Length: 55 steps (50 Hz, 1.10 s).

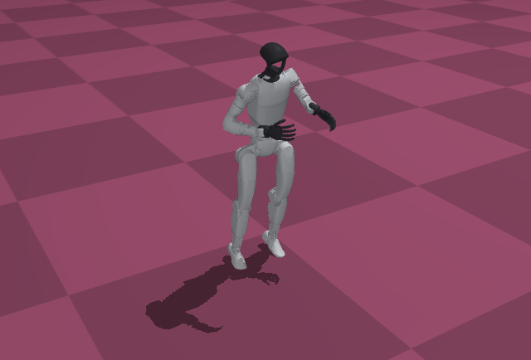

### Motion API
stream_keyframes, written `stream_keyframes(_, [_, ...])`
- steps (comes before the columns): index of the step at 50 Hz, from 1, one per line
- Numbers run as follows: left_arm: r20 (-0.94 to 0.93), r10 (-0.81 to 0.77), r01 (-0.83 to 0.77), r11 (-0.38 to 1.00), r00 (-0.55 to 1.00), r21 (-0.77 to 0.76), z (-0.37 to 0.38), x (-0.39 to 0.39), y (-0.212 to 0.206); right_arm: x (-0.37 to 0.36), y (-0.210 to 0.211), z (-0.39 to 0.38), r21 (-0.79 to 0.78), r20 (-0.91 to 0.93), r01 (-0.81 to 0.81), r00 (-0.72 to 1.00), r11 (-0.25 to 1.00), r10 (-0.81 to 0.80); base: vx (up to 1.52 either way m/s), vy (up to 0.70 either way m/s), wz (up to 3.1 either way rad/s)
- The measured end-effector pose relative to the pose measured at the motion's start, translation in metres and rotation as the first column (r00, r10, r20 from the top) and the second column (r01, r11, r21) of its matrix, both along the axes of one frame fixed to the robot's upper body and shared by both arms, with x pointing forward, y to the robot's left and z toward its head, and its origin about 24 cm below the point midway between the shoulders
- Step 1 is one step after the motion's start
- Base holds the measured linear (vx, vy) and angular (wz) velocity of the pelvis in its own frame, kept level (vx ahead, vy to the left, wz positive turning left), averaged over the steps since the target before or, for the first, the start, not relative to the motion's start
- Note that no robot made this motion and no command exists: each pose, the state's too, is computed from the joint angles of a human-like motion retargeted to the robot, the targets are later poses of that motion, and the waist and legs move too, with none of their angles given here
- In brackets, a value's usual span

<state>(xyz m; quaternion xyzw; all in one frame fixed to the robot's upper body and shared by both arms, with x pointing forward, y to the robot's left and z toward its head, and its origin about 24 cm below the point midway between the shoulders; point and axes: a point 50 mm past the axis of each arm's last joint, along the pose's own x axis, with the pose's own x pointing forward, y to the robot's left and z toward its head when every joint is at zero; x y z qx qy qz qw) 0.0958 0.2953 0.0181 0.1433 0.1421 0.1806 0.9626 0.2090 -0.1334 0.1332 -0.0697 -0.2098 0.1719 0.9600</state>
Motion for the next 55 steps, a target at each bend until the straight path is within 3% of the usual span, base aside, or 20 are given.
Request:
stream_keyframes(4, [-0.057,0.013,-0.013,1.000,0.998,-0.006,-0.014,0.021,0.017,-0.002,-0.011,-0.011,0.015,-0.091,-0.021,0.996,1.000,0.022,0.06,0.67,1.18])
stream_keyframes(8, [0.020,0.062,-0.062,0.998,0.998,-0.033,-0.018,0.067,0.011,-0.003,-0.024,-0.011,-0.104,-0.061,0.040,0.997,0.994,-0.047,-0.05,1.19,0.53])
stream_keyframes(11, [0.130,0.195,-0.177,0.974,0.972,-0.140,-0.017,0.120,-0.015,0.013,-0.035,-0.028,-0.209,-0.057,0.191,0.977,0.959,-0.207,-0.12,1.02,-0.07])
stream_keyframes(13, [0.208,0.241,-0.176,0.941,0.948,-0.289,-0.009,0.156,-0.060,0.034,-0.043,-0.060,-0.335,-0.106,0.299,0.930,0.894,-0.351,-0.13,1.16,0.27])
stream_keyframes(15, [0.330,0.173,-0.024,0.912,0.928,-0.410,0.017,0.187,-0.122,0.057,-0.049,-0.085,-0.473,-0.112,0.360,0.881,0.805,-0.460,-0.05,1.22,0.86])
stream_keyframes(16, [0.419,0.072,0.112,0.910,0.905,-0.398,0.038,0.197,-0.147,0.064,-0.051,-0.081,-0.473,-0.087,0.390,0.871,0.790,-0.483,0.08,1.25,1.00])
stream_keyframes(19, [0.643,-0.226,0.464,0.857,0.731,-0.226,0.096,0.193,-0.186,0.062,-0.052,-0.039,-0.312,0.005,0.431,0.892,0.847,-0.452,0.32,1.29,0.51])
stream_keyframes(21, [0.713,-0.297,0.559,0.813,0.635,-0.159,0.115,0.167,-0.177,0.041,-0.045,-0.003,-0.209,0.088,0.348,0.938,0.914,-0.337,0.51,1.30,-0.57])
stream_keyframes(24, [0.697,-0.300,0.551,0.819,0.651,-0.162,0.105,0.122,-0.152,0.003,-0.032,0.023,-0.172,0.161,0.200,0.972,0.965,-0.172,0.46,1.23,-1.22])
stream_keyframes(28, [0.549,-0.340,0.485,0.863,0.764,-0.140,0.077,0.081,-0.118,-0.025,-0.040,0.005,-0.068,-0.002,0.112,0.994,0.991,-0.113,0.23,1.13,-1.23])
stream_keyframes(30, [0.476,-0.310,0.433,0.884,0.823,-0.173,0.064,0.065,-0.102,-0.031,-0.057,-0.016,-0.074,-0.125,0.152,0.979,0.986,-0.160,0.09,1.09,-0.55])
stream_keyframes(36, [0.293,-0.206,0.262,0.951,0.934,-0.166,0.031,0.049,-0.062,-0.067,-0.126,-0.084,-0.401,-0.391,0.304,0.796,0.864,-0.462,0.05,0.98,0.51])
stream_keyframes(40, [0.237,-0.220,0.256,0.957,0.946,-0.134,0.023,0.065,-0.046,-0.101,-0.137,-0.105,-0.348,-0.555,0.339,0.677,0.874,-0.484,0.03,0.99,0.28])
stream_keyframes(43, [0.238,-0.266,0.279,0.960,0.934,-0.025,0.030,0.102,-0.042,-0.108,-0.133,-0.107,-0.258,-0.570,0.445,0.646,0.857,-0.507,-0.10,1.16,0.04])
stream_keyframes(45, [0.249,-0.268,0.255,0.963,0.931,0.083,0.036,0.139,-0.046,-0.095,-0.128,-0.113,-0.258,-0.513,0.525,0.637,0.811,-0.575,-0.20,1.16,-0.30])
stream_keyframes(47, [0.292,-0.203,0.185,0.979,0.935,0.088,0.038,0.171,-0.061,-0.063,-0.123,-0.125,-0.358,-0.388,0.593,0.608,0.721,-0.693,-0.23,1.29,-0.22])
stream_keyframes(50, [0.414,-0.124,0.169,0.983,0.902,-0.072,0.048,0.196,-0.108,0.001,-0.116,-0.127,-0.452,-0.214,0.660,0.573,0.600,-0.791,-0.15,1.38,0.30])
stream_keyframes(53, [0.560,-0.229,0.371,0.916,0.796,-0.153,0.078,0.194,-0.156,0.043,-0.095,-0.085,-0.298,-0.164,0.641,0.695,0.707,-0.700,0.04,1.42,0.67])
stream_keyframes(55, [0.637,-0.291,0.494,0.854,0.714,-0.164,0.095,0.181,-0.171,0.043,-0.076,-0.046,-0.160,-0.106,0.538,0.824,0.828,-0.556,0.26,1.38,0.47])
